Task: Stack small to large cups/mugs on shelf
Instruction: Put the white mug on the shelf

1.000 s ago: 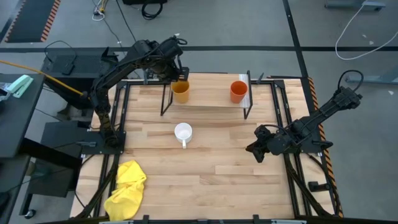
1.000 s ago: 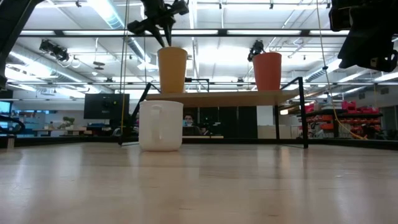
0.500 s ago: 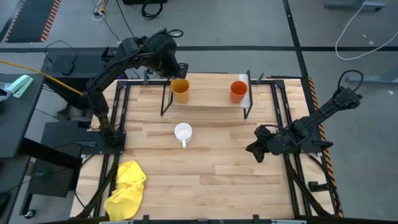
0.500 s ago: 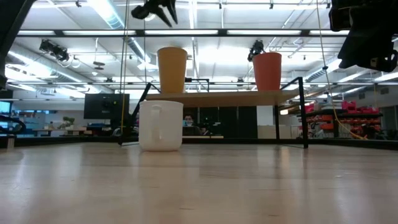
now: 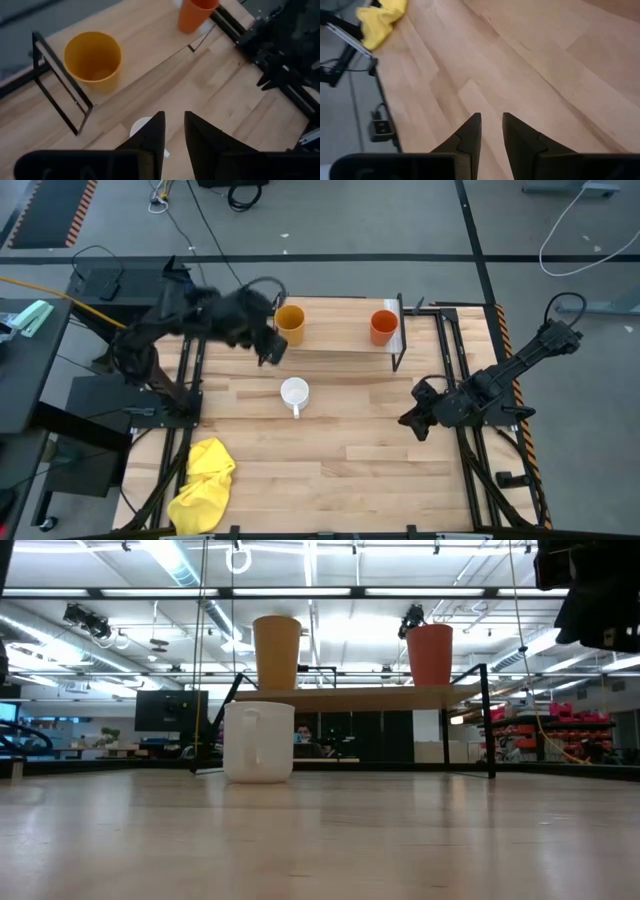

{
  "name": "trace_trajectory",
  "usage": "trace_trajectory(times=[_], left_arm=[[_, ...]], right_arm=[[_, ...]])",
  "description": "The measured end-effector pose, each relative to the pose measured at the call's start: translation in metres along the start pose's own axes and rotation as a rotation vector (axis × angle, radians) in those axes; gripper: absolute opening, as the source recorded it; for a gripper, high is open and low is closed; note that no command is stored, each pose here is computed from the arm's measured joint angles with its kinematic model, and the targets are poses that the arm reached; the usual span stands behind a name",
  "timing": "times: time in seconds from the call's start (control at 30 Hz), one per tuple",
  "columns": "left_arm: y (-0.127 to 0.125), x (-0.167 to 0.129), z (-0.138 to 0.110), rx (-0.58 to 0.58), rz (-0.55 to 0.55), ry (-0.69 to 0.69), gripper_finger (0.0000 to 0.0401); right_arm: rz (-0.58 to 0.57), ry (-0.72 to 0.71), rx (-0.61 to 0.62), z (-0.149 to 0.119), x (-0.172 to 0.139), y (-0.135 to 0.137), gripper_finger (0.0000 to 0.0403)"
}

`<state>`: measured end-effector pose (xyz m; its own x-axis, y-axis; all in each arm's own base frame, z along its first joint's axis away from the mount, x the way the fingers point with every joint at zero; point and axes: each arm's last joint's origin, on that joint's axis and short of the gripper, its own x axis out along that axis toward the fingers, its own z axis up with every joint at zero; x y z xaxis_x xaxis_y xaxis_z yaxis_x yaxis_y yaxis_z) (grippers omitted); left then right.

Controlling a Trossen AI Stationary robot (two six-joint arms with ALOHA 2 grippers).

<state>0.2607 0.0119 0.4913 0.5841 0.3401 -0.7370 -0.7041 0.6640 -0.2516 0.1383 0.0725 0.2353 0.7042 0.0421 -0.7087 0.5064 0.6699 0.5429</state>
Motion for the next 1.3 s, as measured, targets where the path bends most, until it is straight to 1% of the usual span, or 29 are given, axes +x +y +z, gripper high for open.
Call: trace_trajectory(times=[0.13, 0.27, 0.4, 0.57, 0.67, 0.77, 0.9, 1.13, 1.23, 1.3], left_arm=[[-0.021, -0.008, -0.019, 0.050, 0.009, -0.052, 0.0072], [-0.039, -0.001, -0.042, 0.060, 0.026, -0.032, 0.0069], [-0.053, 0.016, -0.072, 0.073, 0.076, 0.032, 0.0070], [-0.061, 0.040, -0.111, 0.060, 0.170, 0.094, 0.0072], [-0.063, 0.049, -0.131, 0.023, 0.211, 0.113, 0.0067], [-0.064, 0.054, -0.148, -0.038, 0.241, 0.129, 0.0062], [-0.064, 0.058, -0.170, -0.100, 0.279, 0.147, 0.0060], [-0.064, 0.059, -0.209, -0.205, 0.324, 0.138, 0.0059], [-0.062, 0.060, -0.224, -0.251, 0.351, 0.126, 0.0052], [-0.059, 0.061, -0.234, -0.283, 0.368, 0.115, 0.0047]], right_arm=[[0.076, -0.017, 0.016, 0.007, -0.016, 0.004, 0.0087], [0.128, -0.037, 0.012, 0.018, -0.042, 0.008, 0.0087], [0.100, -0.029, 0.002, 0.028, -0.071, 0.006, 0.0087], [0.031, -0.014, -0.015, 0.035, -0.092, 0.004, 0.0087], [0.008, 0.005, 0.019, 0.035, -0.096, 0.002, 0.0087], [-0.045, 0.079, 0.051, 0.032, -0.096, -0.004, 0.0087], [-0.096, 0.151, 0.059, 0.025, -0.097, -0.009, 0.0087], [-0.074, 0.198, 0.074, 0.015, -0.098, -0.007, 0.0087], [-0.070, 0.205, 0.083, 0.007, -0.087, -0.009, 0.0087], [-0.041, 0.214, 0.094, -0.002, -0.075, -0.010, 0.0087]])
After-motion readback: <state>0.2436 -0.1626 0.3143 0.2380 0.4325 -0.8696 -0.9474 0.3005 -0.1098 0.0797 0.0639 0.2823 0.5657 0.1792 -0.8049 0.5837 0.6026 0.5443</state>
